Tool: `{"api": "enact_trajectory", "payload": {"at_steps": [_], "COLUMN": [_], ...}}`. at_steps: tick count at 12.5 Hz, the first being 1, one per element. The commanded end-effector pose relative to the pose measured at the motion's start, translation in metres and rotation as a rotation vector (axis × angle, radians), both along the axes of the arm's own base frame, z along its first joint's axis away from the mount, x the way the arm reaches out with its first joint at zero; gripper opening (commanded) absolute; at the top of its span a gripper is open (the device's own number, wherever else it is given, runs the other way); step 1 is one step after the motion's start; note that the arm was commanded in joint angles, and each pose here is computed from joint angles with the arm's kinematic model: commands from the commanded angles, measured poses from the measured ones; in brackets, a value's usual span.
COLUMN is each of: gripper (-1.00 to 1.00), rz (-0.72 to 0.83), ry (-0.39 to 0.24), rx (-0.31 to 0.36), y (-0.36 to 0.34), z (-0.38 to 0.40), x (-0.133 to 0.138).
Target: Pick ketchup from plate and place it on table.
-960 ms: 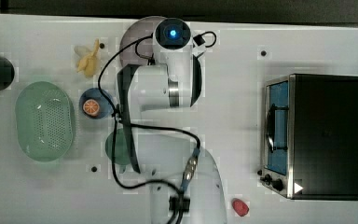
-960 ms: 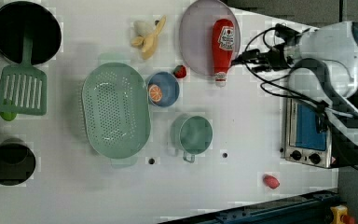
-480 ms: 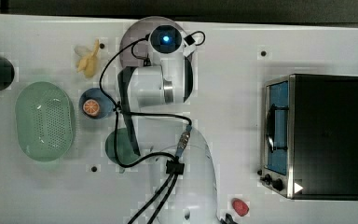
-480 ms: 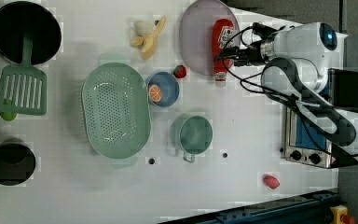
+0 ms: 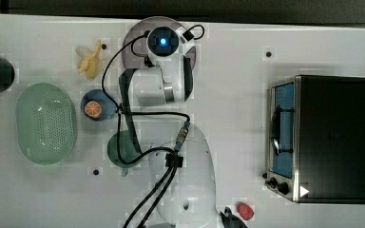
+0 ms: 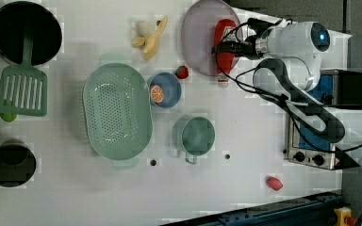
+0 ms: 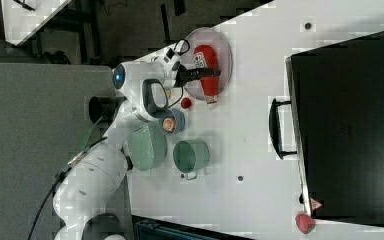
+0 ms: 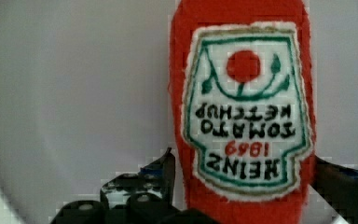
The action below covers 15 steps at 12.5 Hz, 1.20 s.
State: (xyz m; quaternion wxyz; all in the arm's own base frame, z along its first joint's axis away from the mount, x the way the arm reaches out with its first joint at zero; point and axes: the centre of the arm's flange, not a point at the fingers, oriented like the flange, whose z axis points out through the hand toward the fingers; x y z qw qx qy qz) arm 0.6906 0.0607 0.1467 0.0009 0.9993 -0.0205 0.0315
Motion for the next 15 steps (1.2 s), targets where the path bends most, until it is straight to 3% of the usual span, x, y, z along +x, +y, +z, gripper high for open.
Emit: {"api": "enact_trajectory", "payload": {"at_steps": [1, 4, 7, 9, 12, 15], "gripper": [0.21, 0.2, 0.2, 0.2, 0.2, 0.2], "rz": [0.032, 0.03, -0.018, -0.075, -0.129, -0.326], "ry": [-0.054, -0.09, -0.14, -0.085, 0.053, 0.124], "rx": [0.01, 0.014, 0.006, -0.018, -0.068, -0.09], "y": [0.004, 0.006, 0.001, -0.007, -0.023, -0.045], "z": [0.011, 0.034, 0.107, 0.16, 0.226, 0.263], "x": [0.011, 0.017, 0.023, 0.013, -0.015, -0.047]}}
